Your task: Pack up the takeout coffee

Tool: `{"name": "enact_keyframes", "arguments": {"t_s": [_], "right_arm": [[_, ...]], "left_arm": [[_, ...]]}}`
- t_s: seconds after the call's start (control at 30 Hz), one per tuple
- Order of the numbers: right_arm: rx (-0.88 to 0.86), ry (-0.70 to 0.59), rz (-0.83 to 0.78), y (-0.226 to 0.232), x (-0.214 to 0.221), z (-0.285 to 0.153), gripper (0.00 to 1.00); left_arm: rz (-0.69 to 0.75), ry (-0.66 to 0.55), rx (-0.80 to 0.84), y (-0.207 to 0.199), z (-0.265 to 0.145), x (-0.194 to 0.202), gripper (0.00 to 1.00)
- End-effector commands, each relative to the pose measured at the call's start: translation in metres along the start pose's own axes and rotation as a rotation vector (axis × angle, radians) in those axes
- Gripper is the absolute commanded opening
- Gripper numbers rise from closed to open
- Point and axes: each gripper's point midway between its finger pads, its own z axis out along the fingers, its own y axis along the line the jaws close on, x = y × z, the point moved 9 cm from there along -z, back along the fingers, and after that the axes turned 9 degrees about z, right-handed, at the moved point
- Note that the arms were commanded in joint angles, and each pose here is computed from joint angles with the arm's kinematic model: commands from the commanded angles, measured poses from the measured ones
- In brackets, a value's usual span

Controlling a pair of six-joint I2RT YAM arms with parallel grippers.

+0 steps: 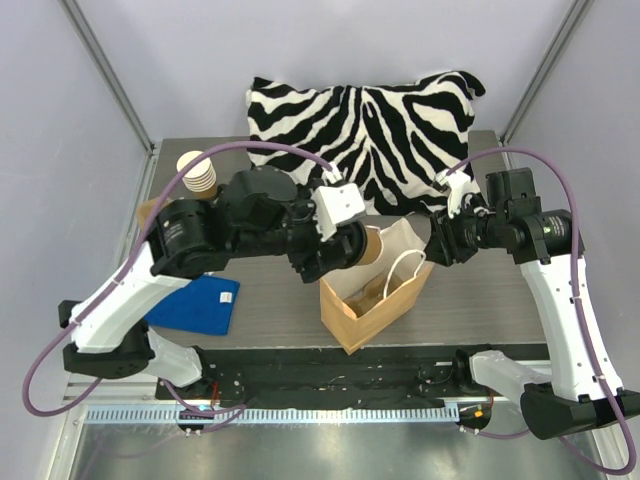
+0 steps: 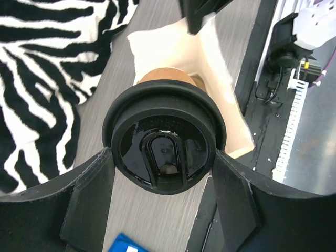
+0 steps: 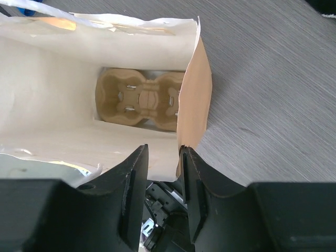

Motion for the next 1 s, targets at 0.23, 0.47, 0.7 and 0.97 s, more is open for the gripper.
{"name": "enact_keyframes", "arguments": {"t_s": [0.23,0.47,0.7,0.97], "right_arm": [[-0.02,-0.04,-0.012,0.003,-0.006,-0.001,0.38],[-0.039,-0.031,-0.001,0.004,-0.005,0.0,0.31],[-0.053,-0.019,0.019,0.005,0.0,0.004,0.27],[-0.094,-0.006,0.036,0.008,0.009,0.006,0.26]], "left_arm": [[0.001,0.002,0.024,0.007,0.005,0.013,0.14],[-0.007,0.023,0.037,0.0,0.025,0.011,0.14],[0.062,0.135,-0.03,-0.009,0.051,0.019,0.13],[0.086,0.21,-0.029,-0.019,0.077,0.031,0.11]]}}
